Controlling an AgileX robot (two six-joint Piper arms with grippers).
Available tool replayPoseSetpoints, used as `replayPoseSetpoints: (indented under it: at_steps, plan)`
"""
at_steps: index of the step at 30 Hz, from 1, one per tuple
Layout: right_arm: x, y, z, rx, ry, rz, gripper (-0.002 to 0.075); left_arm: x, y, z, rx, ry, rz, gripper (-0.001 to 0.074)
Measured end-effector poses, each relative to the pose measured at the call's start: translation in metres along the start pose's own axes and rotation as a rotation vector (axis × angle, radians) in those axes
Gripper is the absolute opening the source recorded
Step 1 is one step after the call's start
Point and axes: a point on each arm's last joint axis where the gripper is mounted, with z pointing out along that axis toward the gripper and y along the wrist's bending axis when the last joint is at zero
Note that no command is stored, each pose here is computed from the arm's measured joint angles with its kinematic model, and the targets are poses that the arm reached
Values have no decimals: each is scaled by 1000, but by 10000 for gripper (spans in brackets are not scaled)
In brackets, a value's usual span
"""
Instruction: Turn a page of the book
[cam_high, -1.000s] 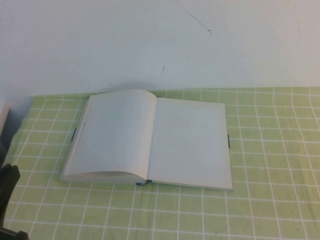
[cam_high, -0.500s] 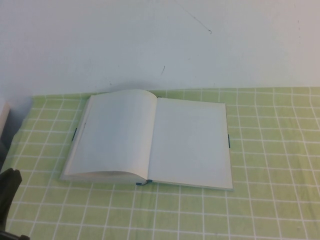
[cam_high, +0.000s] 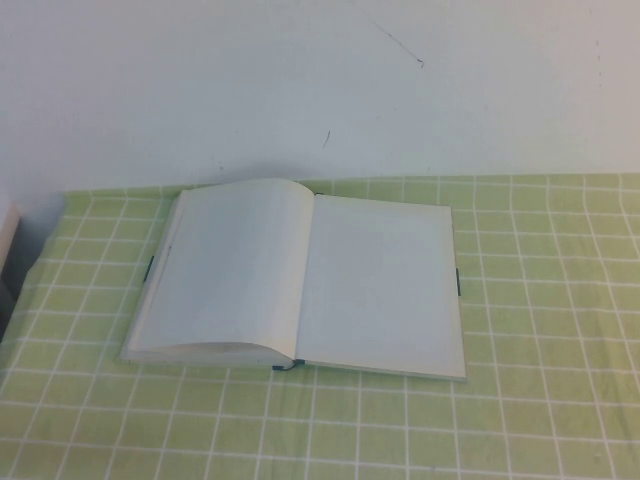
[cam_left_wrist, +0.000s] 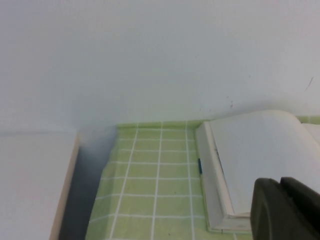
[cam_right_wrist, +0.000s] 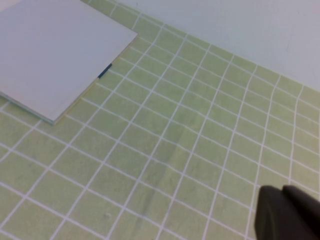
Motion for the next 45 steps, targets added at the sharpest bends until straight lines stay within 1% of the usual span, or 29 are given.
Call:
replayPoseSetpoints:
  at_steps: [5,13,32,38,45]
  plan:
    - [0,0,0,0,3,0,-2,9,1,-6,-10,36,-28,-4]
    - [1,0,0,-1,6,1,-2,27,1,-10,-21,224,-63,-4]
    - [1,0,0,-1,6,1,-2,27,1,-10,-7,231,-59,-4]
    - [1,0,0,-1,6,1,-2,27,2,-10,-29,229,-61,-4]
    - [1,0,0,-1,6,1,-2,27,2,-10,-29,229,-61,-4]
